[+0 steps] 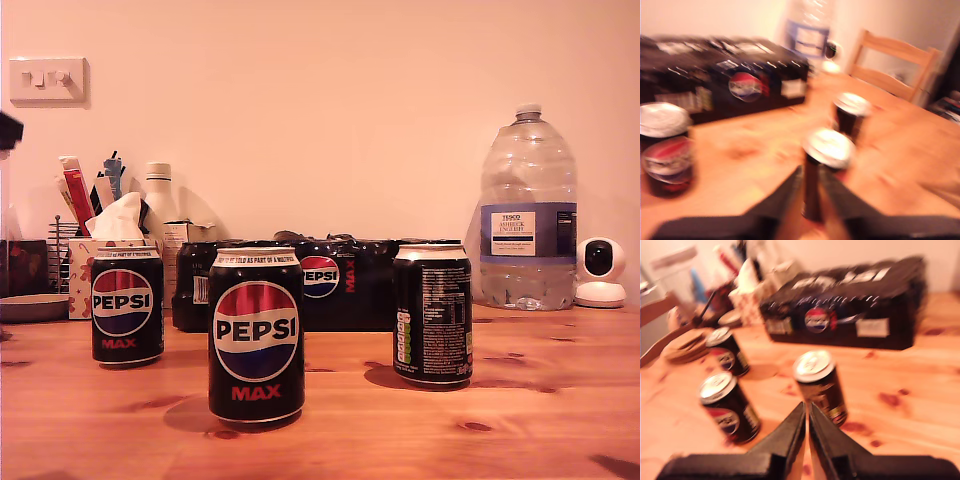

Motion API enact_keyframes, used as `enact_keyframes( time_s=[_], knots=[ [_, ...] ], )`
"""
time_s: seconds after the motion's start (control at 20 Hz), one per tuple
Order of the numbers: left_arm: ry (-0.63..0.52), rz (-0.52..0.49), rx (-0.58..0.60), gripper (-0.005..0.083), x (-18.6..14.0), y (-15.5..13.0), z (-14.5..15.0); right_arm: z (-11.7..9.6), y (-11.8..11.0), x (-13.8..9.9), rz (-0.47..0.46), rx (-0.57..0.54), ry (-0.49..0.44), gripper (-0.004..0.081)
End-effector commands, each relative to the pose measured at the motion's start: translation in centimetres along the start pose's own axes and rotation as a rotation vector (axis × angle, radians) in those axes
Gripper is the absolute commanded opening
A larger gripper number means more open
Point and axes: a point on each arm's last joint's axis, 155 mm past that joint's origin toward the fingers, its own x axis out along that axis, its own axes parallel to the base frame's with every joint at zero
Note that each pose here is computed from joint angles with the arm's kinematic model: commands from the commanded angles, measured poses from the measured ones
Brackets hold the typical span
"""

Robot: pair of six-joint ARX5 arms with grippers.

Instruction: Stack up the Pepsi cans on top of each other

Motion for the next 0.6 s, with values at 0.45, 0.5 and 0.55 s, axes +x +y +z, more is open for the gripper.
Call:
enact_keyframes(
  time_s=[0.45, 0.5, 0.55],
  knots=[
    [0.027, 0.18, 0.122, 0.0792, 1.8, 4.2, -0.6, -1.4, 1.4, 1.3, 0.07, -0.008, 0.069, -0.0013],
    [0.024, 0.192, 0.127, 0.0792, 2.0, 4.6, -0.4, -1.5, 1.4, 1.4, 0.073, -0.008, 0.076, -0.0013],
    [0.023, 0.193, 0.143, 0.0792, 2.3, 4.7, -0.4, -1.7, 1.5, 1.4, 0.074, -0.008, 0.083, -0.0013]
  ],
)
